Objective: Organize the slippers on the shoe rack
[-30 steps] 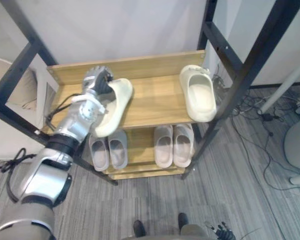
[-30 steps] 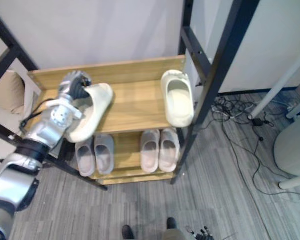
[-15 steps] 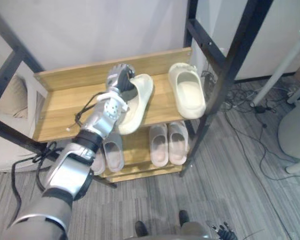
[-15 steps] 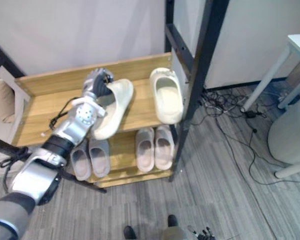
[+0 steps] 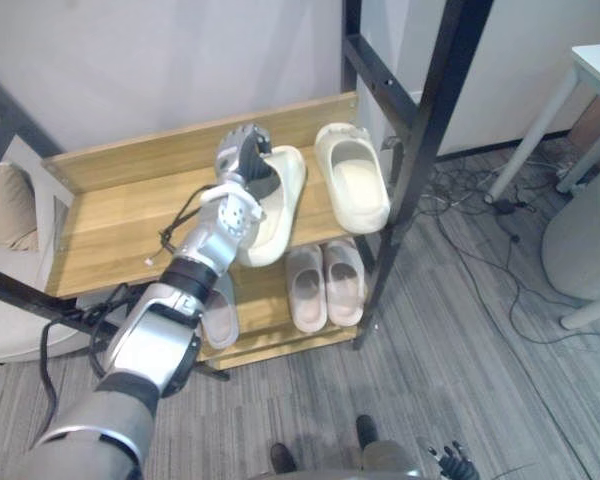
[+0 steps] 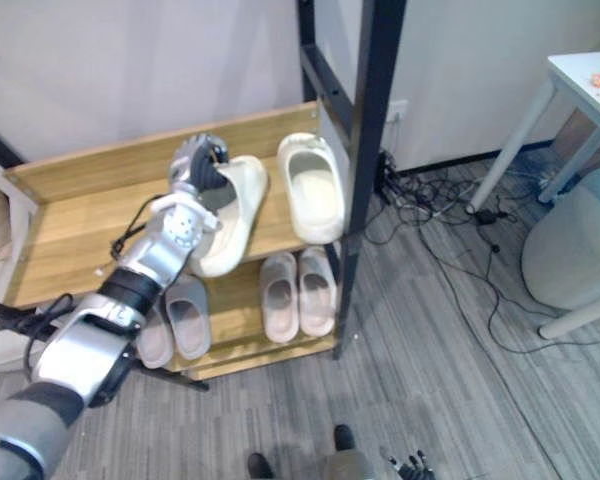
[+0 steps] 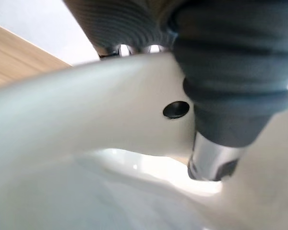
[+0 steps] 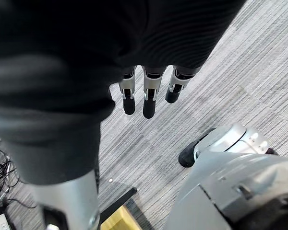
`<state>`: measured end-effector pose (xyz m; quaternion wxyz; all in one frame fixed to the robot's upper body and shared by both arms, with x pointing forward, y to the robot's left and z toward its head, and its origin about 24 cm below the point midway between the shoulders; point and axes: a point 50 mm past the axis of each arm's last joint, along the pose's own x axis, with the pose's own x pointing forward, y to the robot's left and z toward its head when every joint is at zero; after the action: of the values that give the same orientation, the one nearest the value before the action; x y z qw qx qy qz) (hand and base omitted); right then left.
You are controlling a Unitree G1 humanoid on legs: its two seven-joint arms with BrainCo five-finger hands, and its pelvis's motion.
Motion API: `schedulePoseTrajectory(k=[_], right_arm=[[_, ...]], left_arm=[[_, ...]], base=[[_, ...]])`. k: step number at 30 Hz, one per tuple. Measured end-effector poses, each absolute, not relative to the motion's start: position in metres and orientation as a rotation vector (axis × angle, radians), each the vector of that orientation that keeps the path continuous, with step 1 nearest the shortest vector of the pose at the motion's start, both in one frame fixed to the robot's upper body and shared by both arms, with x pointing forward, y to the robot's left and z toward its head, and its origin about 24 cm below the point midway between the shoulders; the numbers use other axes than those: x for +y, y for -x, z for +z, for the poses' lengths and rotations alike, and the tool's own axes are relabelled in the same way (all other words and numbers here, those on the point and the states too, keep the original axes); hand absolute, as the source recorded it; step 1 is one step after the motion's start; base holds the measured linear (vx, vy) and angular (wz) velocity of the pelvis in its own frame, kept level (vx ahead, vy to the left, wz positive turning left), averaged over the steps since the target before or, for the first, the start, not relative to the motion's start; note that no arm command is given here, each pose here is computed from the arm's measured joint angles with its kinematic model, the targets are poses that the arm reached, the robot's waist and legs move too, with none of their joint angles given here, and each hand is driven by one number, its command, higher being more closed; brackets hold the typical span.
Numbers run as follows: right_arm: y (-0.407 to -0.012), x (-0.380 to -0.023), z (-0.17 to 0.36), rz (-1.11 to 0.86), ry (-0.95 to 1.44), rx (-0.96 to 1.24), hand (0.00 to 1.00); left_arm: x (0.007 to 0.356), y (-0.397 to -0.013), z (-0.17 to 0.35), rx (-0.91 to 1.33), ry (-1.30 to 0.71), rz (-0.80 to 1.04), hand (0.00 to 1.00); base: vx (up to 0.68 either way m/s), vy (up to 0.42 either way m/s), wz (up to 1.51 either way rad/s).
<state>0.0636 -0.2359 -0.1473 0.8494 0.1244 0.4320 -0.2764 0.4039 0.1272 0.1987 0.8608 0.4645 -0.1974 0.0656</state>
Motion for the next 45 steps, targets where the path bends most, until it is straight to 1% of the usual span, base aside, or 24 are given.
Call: schedulePoseTrajectory(k=[8, 11, 18, 32, 45], right_arm=[[-0.060, -0.234, -0.148, -0.609, -0.289, 0.910, 0.00], [-0.059, -0.234, -0.148, -0.611, -0.288, 0.913, 0.00], [-0.058, -0.233, -0.149, -0.608, -0.286, 0.918, 0.00], [-0.058, -0.231, -0.150, -0.570, -0.270, 0.943, 0.00], [-0.053, -0.230, -0.153, -0.545, -0.249, 0.980, 0.00]], left_arm=[[0.121, -0.405, 0.198, -0.400, -0.937, 0.132, 0.00], [0.112, -0.405, 0.194, -0.391, -0.890, 0.111, 0.00], [0.107, -0.403, 0.187, -0.366, -0.808, 0.084, 0.00], [0.107, -0.397, 0.181, -0.354, -0.676, 0.052, 0.00], [0.120, -0.376, 0.160, -0.341, -0.459, 0.054, 0.00]], base=[[0.01, -0.003, -0.01], [-0.01, -0.007, 0.09], [0.00, -0.001, 0.17], [0.01, -0.002, 0.08], [-0.01, -0.003, 0.08]])
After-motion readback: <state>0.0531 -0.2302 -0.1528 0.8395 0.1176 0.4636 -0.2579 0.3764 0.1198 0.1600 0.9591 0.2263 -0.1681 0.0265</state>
